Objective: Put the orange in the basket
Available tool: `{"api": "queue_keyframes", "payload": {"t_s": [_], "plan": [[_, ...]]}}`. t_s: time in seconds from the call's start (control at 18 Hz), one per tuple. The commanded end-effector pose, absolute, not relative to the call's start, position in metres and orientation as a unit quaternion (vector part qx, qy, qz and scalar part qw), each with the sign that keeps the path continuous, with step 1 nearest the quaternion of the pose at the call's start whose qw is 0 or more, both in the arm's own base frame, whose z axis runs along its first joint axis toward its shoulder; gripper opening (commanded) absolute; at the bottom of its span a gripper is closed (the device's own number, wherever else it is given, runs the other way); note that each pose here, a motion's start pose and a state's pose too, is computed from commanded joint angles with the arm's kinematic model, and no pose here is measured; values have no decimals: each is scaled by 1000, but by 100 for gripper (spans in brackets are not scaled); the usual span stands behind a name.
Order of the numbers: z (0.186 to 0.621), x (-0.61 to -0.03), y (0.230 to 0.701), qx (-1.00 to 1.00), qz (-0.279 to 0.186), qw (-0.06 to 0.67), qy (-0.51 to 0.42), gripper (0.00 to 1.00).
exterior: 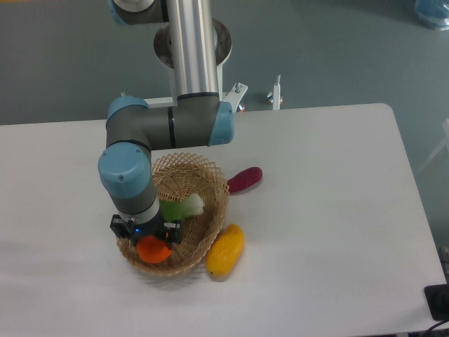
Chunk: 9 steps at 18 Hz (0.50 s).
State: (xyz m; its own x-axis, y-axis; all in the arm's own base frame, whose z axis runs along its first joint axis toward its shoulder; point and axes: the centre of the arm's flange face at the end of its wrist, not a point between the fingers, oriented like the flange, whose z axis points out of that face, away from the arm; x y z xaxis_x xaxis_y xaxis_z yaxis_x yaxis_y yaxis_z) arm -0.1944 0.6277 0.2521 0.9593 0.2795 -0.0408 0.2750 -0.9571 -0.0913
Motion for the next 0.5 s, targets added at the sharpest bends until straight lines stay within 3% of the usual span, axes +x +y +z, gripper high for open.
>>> {"api": "queue_keyframes", "payload": {"t_s": [0.11, 0.5], "plan": [[255, -195, 628, -989, 28, 44, -140, 99], [307, -238, 629, -985, 45, 81, -148, 100]]}}
